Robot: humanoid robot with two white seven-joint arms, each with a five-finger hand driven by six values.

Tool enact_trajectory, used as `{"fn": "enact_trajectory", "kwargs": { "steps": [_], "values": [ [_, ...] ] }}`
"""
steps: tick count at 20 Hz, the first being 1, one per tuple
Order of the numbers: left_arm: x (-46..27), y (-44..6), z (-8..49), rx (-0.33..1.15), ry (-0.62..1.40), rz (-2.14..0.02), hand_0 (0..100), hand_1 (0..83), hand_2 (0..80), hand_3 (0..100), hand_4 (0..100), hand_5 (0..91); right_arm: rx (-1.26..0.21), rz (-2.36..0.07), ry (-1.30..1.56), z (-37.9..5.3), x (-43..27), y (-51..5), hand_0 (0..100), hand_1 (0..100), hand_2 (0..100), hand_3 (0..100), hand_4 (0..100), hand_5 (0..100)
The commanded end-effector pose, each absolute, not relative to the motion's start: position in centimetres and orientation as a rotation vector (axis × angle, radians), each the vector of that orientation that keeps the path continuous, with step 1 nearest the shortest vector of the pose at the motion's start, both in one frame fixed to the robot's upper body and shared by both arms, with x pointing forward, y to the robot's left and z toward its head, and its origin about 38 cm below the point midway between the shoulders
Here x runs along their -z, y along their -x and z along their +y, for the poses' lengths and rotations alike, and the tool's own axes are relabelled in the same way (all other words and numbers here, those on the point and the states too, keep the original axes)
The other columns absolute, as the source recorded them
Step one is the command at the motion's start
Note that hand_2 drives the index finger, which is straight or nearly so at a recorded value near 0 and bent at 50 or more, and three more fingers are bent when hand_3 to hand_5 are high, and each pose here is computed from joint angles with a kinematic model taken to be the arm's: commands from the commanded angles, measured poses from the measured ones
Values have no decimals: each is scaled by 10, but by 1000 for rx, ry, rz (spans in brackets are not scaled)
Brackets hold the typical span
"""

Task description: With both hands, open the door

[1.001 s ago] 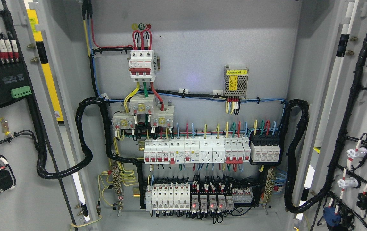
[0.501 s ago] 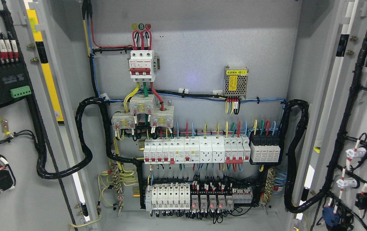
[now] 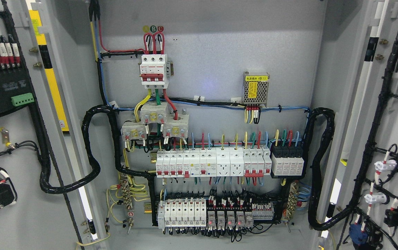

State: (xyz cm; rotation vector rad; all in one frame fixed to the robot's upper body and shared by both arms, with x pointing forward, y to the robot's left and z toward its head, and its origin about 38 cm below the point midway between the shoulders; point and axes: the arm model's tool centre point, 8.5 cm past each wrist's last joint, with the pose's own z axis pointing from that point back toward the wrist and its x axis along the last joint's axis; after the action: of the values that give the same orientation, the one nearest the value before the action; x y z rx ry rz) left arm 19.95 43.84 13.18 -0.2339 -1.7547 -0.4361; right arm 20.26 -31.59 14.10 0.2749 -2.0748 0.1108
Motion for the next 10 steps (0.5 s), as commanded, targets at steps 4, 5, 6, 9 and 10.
{"fn": "enact_trajectory", "kwargs": {
  "steps": [4,5,6,9,10],
  "values": [
    [15,-146,342,243,362,-1504,0,183,109,148,0,0,-54,-1613,-372,-285,6,-168,215,107,0,0,0,0],
    [30,-137,343,215,338,-1488,0,179,67,42,0,0,-50,-1560,-372,-283,22,-160,214,107,0,0,0,0],
    [43,-129,342,195,333,-1468,0,177,32,0,0,0,-51,-1504,-371,-281,38,-151,214,108,0,0,0,0],
    [85,-100,335,109,346,-1345,0,172,0,0,0,0,-38,-1362,-336,-278,84,-129,214,108,0,0,0,0],
    [100,-90,333,73,348,-1300,0,171,0,0,0,0,-50,-1313,-319,-276,99,-120,214,108,0,0,0,0]
  ]
}}
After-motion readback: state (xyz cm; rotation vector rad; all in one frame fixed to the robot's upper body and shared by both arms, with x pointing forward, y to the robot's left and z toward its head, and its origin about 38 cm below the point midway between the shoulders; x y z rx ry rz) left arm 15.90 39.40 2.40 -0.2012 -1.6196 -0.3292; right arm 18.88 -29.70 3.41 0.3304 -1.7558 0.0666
